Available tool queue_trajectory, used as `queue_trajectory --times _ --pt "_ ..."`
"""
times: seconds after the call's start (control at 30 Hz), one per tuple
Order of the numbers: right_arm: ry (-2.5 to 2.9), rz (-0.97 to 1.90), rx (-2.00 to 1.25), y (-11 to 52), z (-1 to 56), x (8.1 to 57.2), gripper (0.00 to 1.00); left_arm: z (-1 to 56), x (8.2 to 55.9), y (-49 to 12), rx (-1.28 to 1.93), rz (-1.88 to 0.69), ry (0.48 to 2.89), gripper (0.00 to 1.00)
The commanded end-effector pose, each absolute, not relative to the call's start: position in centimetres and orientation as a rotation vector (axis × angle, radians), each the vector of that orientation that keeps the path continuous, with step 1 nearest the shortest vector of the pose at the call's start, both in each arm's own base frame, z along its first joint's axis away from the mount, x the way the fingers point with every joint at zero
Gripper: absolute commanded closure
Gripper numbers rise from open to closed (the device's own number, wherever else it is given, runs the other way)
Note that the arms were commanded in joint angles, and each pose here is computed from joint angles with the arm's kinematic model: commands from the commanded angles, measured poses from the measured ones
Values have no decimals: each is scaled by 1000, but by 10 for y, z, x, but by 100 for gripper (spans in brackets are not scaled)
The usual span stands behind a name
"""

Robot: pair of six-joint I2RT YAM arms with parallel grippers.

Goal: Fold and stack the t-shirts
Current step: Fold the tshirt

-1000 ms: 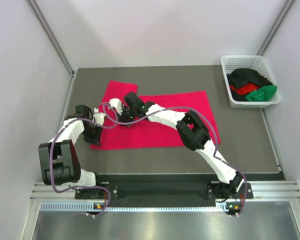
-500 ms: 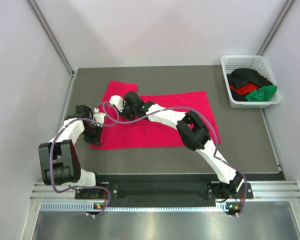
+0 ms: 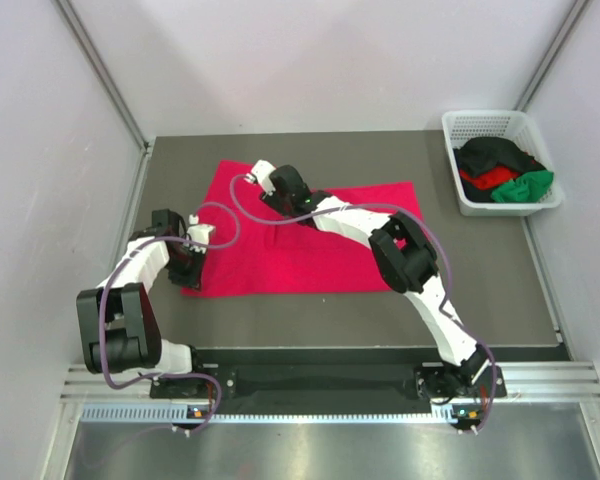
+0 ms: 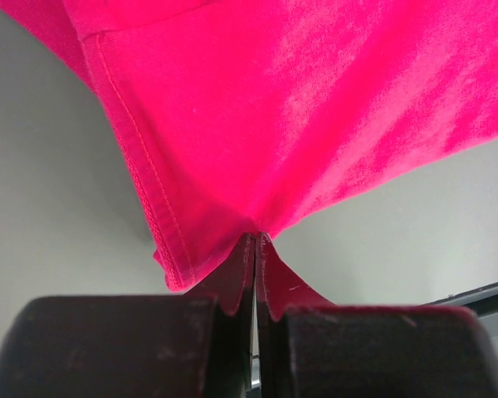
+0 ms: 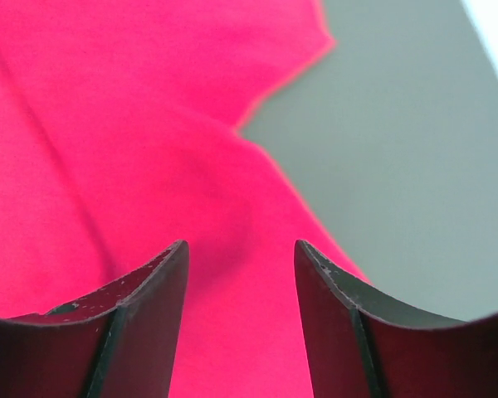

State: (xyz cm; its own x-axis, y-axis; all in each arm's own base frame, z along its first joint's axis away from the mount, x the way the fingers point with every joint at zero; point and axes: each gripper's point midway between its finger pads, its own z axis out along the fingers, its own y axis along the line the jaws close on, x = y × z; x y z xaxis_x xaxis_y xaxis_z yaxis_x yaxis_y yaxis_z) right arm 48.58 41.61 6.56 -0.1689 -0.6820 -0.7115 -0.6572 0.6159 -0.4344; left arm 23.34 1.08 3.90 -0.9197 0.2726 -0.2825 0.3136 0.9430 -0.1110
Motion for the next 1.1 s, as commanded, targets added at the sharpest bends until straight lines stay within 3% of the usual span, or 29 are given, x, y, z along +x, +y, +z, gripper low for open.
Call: queue_trajectory --times 0.0,0.17,0.27,0.37,0.53,0.73,1.07 --pt "1747 -51 -906 406 161 497 46 55 246 9 445 -218 2765 100" --pt "1760 -62 -915 374 184 482 46 79 261 11 493 -202 2710 99" --pt "1808 48 -999 361 187 457 46 109 275 -2 597 -280 2597 74" --pt "1857 161 -1159 352 178 419 48 130 279 -11 705 -322 2518 61" --pt "1970 242 -1234 315 153 378 49 131 276 -13 876 -334 2482 59" --pt "2168 302 -1039 250 126 378 49 110 301 -10 866 -265 2528 61" --pt "2270 238 -643 164 123 486 52 120 424 -6 416 -278 2527 57"
